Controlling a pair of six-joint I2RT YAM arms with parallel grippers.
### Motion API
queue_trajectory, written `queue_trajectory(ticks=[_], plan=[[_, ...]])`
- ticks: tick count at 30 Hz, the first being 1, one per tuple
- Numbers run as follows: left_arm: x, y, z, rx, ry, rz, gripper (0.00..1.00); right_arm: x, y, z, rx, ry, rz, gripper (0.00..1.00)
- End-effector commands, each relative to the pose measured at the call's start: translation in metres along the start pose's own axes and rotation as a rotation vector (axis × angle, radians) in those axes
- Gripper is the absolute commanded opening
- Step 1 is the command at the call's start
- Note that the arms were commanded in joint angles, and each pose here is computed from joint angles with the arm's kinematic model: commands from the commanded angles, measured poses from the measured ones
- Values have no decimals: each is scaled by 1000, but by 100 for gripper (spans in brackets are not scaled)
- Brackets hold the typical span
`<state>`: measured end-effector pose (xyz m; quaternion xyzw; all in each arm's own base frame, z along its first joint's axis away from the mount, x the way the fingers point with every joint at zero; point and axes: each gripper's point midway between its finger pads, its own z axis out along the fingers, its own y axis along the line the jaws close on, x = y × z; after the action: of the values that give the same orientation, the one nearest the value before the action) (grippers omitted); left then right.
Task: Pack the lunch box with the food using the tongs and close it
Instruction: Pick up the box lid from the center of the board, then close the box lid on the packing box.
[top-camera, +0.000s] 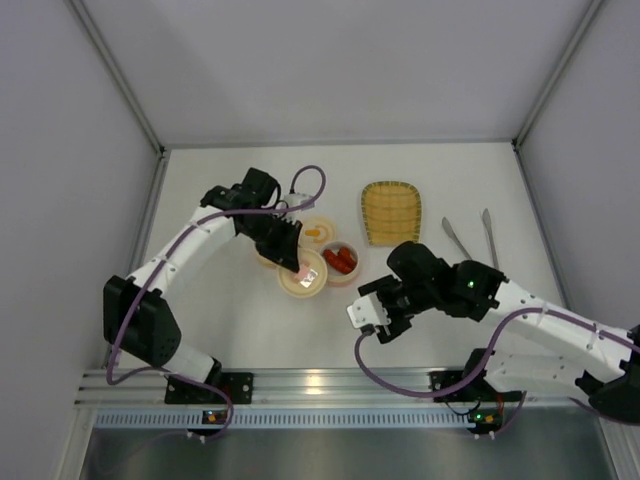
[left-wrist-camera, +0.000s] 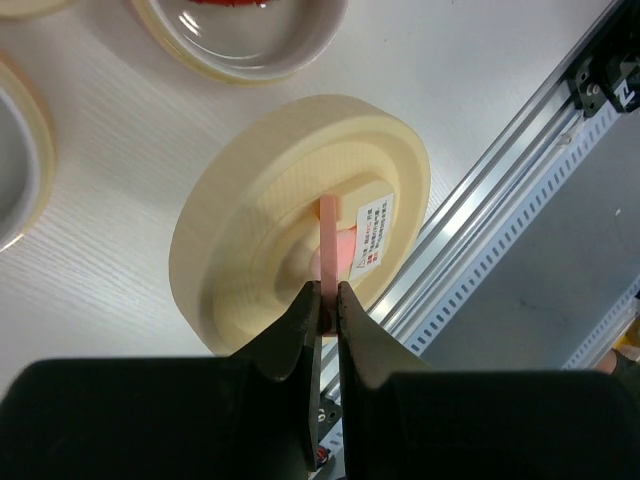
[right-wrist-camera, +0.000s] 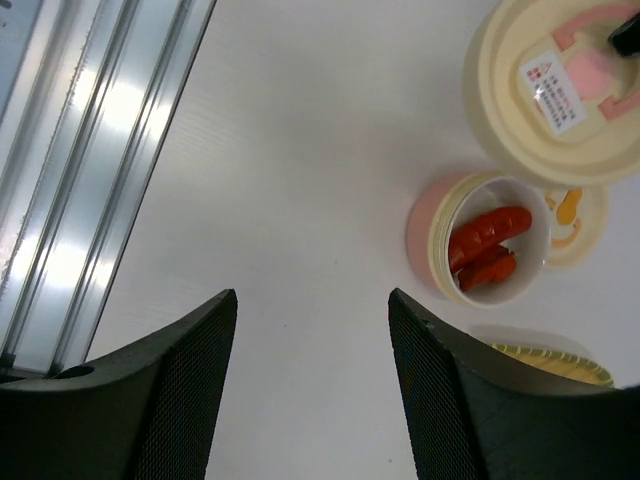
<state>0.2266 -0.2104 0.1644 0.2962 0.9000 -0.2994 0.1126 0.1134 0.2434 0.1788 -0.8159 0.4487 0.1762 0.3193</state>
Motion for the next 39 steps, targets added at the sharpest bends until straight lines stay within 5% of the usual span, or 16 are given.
queue_trajectory(ticks=[1, 6, 17, 39], plan=[[-15, -3, -26, -12, -55, 20, 0, 14, 1, -9, 29, 24, 138, 62], [-55, -1, -26, -12, -133, 9, 0, 37, -22, -25, 113, 25, 330, 62], [-103, 6, 27, 91, -79, -62, 0, 110, -44, -71, 309, 52, 708, 67], [-107, 24, 97, 129, 0, -109, 1, 115, -55, -76, 350, 10, 751, 71]])
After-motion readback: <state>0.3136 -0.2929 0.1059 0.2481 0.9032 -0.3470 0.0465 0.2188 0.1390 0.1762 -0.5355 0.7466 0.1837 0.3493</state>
